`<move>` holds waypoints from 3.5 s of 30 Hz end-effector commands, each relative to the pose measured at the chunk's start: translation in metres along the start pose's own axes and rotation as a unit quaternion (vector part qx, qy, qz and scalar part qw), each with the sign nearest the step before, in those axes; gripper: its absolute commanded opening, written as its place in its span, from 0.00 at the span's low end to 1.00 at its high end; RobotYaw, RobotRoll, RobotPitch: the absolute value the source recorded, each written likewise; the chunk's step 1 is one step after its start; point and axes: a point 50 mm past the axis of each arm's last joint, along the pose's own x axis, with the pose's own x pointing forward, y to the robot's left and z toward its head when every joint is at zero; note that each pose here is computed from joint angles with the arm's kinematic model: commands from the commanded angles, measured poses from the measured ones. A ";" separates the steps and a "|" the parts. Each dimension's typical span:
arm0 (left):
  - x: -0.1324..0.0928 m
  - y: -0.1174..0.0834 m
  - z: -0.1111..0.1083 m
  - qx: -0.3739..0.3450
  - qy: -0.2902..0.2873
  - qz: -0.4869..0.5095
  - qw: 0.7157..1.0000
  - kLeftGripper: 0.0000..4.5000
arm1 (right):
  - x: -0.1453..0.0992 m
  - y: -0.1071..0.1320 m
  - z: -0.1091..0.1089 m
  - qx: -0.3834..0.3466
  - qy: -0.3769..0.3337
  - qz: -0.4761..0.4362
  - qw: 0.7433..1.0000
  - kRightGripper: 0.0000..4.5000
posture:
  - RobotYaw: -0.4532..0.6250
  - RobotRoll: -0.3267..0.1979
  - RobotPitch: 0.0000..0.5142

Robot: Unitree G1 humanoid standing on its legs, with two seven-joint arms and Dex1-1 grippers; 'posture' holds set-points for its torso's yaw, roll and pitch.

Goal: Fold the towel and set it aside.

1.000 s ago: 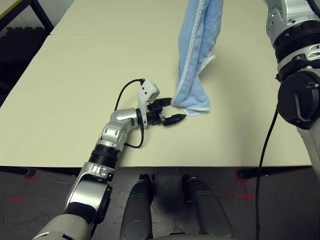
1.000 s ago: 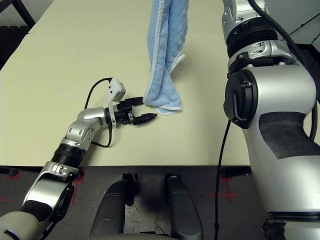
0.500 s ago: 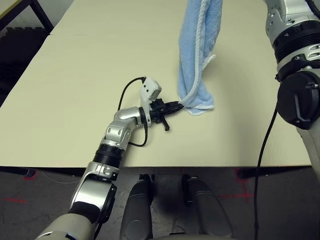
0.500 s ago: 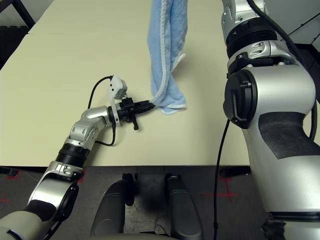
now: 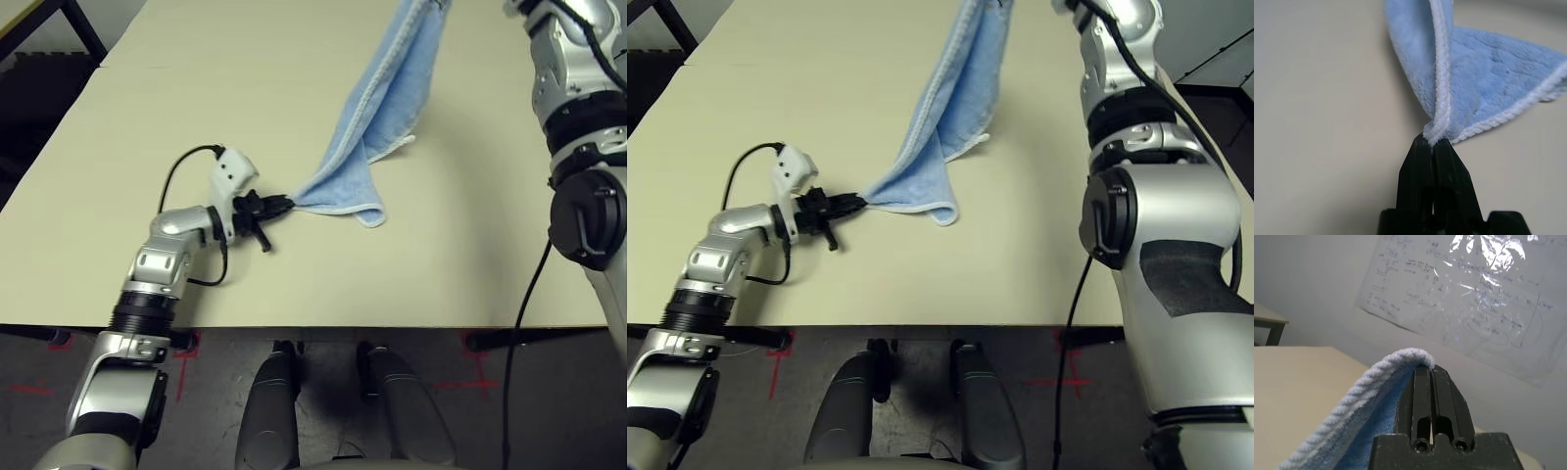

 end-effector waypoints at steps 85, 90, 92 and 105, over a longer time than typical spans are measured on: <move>-0.069 0.043 0.021 0.027 0.107 -0.020 0.994 0.01 | -0.147 -0.032 -0.071 0.127 0.289 0.374 0.872 0.00 | 0.41 0.62 0.79; -0.091 0.046 0.026 0.034 0.127 -0.045 0.990 0.01 | -0.153 -0.050 -0.066 0.095 0.319 0.355 0.874 0.00 | 0.41 0.62 0.79; -0.099 0.046 0.027 0.032 0.137 -0.058 0.988 0.01 | -0.155 -0.051 -0.066 0.088 0.325 0.360 0.870 0.00 | 0.41 0.62 0.78; -0.128 0.048 0.036 0.028 0.170 -0.085 0.981 0.01 | -0.172 -0.058 -0.059 0.118 0.336 0.415 0.837 0.00 | 0.43 0.62 0.77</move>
